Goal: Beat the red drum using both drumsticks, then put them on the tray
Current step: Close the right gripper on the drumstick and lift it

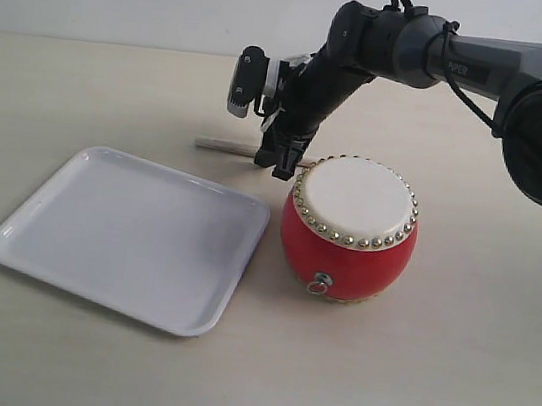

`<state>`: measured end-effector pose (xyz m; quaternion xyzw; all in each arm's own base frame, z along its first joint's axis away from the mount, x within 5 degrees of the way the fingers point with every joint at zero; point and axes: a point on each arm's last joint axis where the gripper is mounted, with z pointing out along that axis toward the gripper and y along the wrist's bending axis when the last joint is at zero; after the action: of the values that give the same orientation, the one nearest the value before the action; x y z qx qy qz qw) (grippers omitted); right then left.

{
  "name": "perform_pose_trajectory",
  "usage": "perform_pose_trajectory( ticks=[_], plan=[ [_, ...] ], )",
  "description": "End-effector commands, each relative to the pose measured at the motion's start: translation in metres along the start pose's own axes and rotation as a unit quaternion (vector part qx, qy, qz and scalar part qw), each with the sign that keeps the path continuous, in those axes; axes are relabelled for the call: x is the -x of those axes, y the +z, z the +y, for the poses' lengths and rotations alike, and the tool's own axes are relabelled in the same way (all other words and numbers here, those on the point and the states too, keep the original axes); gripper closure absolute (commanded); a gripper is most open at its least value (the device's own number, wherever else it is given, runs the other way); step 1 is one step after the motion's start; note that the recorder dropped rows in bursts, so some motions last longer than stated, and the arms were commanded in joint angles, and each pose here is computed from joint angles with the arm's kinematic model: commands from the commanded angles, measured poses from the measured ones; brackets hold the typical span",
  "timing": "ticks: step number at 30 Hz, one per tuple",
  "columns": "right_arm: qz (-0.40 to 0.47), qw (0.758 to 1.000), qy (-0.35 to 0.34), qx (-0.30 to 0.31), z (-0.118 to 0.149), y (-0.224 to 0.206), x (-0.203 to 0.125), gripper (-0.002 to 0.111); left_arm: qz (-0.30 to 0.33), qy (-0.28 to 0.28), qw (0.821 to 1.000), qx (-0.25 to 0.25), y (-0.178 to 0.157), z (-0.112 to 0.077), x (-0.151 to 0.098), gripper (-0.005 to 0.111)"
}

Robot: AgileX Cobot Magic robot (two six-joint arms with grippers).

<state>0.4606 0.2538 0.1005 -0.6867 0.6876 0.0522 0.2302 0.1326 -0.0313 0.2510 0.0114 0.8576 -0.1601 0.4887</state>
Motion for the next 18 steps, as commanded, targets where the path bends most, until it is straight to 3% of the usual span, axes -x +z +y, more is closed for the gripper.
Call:
perform_pose_trajectory(
  ticks=[1, 18],
  plan=[
    [0.013, 1.000, -0.003, 0.023, 0.0038, 0.0034, -0.0055, 0.061, -0.008, -0.001, 1.000, 0.005, 0.0006, 0.0011, 0.0007, 0.107],
    [0.018, 0.999, 0.023, 0.035, 0.0061, 0.0032, -0.0062, 0.105, -0.015, -0.001, 1.000, 0.009, 0.0005, 0.0018, 0.0020, 0.107]
  ],
)
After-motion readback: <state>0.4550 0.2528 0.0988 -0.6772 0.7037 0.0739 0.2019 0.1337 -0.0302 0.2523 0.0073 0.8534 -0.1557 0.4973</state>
